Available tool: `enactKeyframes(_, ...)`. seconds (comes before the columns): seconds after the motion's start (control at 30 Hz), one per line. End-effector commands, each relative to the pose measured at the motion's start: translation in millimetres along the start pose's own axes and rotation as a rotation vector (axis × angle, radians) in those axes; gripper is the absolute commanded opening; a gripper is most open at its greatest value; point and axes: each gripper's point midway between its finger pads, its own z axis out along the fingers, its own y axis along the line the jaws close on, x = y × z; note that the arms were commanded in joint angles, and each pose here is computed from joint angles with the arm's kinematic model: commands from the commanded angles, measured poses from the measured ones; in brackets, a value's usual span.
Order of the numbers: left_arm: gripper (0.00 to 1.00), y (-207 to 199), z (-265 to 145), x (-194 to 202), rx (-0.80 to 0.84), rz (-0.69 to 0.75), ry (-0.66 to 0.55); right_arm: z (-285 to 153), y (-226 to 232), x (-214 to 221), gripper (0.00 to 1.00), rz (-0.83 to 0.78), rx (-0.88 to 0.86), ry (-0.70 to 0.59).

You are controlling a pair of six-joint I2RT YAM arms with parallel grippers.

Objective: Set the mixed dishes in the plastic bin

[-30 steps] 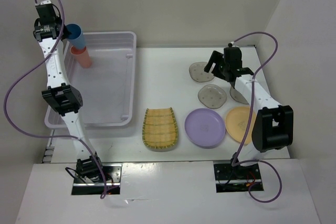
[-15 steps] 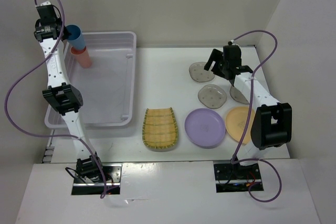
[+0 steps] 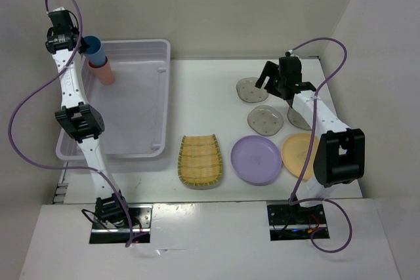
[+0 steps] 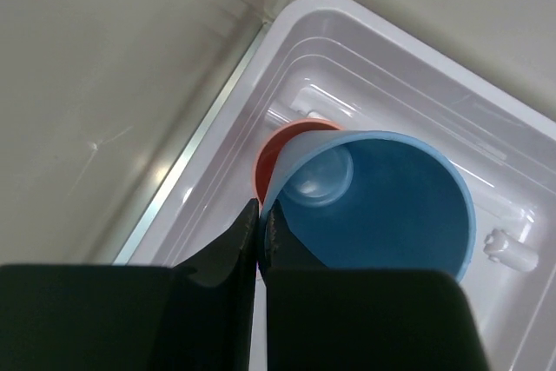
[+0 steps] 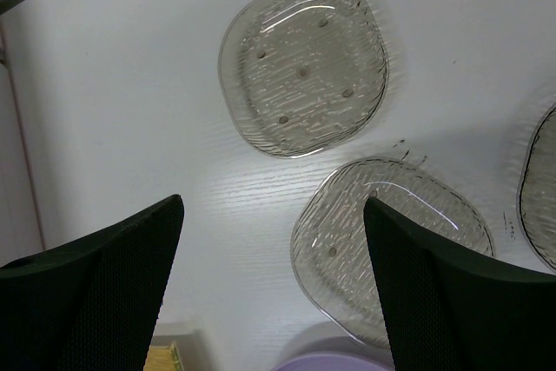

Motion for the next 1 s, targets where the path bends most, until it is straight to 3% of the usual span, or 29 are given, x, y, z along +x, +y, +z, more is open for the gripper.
enactKeyframes(0.0,0.09,3.0,2.6,-10.1,-0.006,-0.036,-0.037,-6.2,11.2,-23.7,0.89,0.009,-0.012,-0.067)
enactKeyframes(0.1,0.24,7.8,4.8,-5.2,-0.008,-0.038,-0.016,-8.0,10.4,-21.9,0.89,0.018,-0.012,-0.065)
enactKeyframes(0.13,0.36,7.3,2.7,-8.7,-0.005,-0.039,-0.026,-8.0,10.4,-21.9,0.89,0.018,-0.012,-0.065)
enactKeyframes(0.2,0.52,3.4,0.7,-11.1,0.016,-0.040,-0.031,-7.8,11.8,-24.3,0.89,0.018,-0.017,-0.074)
enactKeyframes(0.23,0.67,3.1,-4.2,-15.7,0.019,-0.042,-0.041,-3.1,8.2,-21.4,0.89,0.018,-0.001,-0.068)
enactKeyframes(0.37,0.98,-1.4,-16.3,-27.8,0.054,-0.004,-0.070,10.1,7.6,-21.5,0.90,-0.014,0.008,-0.055)
enactKeyframes(0.5,1.00,-11.9,-50.6,-50.3,0.126,0.015,-0.115,28.3,3.3,-31.1,0.90,-0.062,0.047,-0.074)
enactKeyframes(0.63,1.00,-59.5,-104.5,-58.5,0.392,0.122,-0.126,58.4,3.7,-38.4,0.91,-0.127,0.066,-0.067)
enactKeyframes(0.73,1.00,-110.5,-137.9,-29.4,0.605,0.225,-0.053,84.3,-3.2,-35.8,0.91,-0.149,0.093,-0.028)
enactKeyframes(0.83,1.00,-162.9,-179.8,-1.8,0.797,0.292,-0.002,102.0,-29.1,-41.5,0.84,-0.063,0.186,-0.015)
enactKeyframes(0.97,1.00,-213.4,-207.3,39.6,0.848,0.379,0.058,110.6,-43.0,-37.3,0.81,0.028,0.152,0.029)
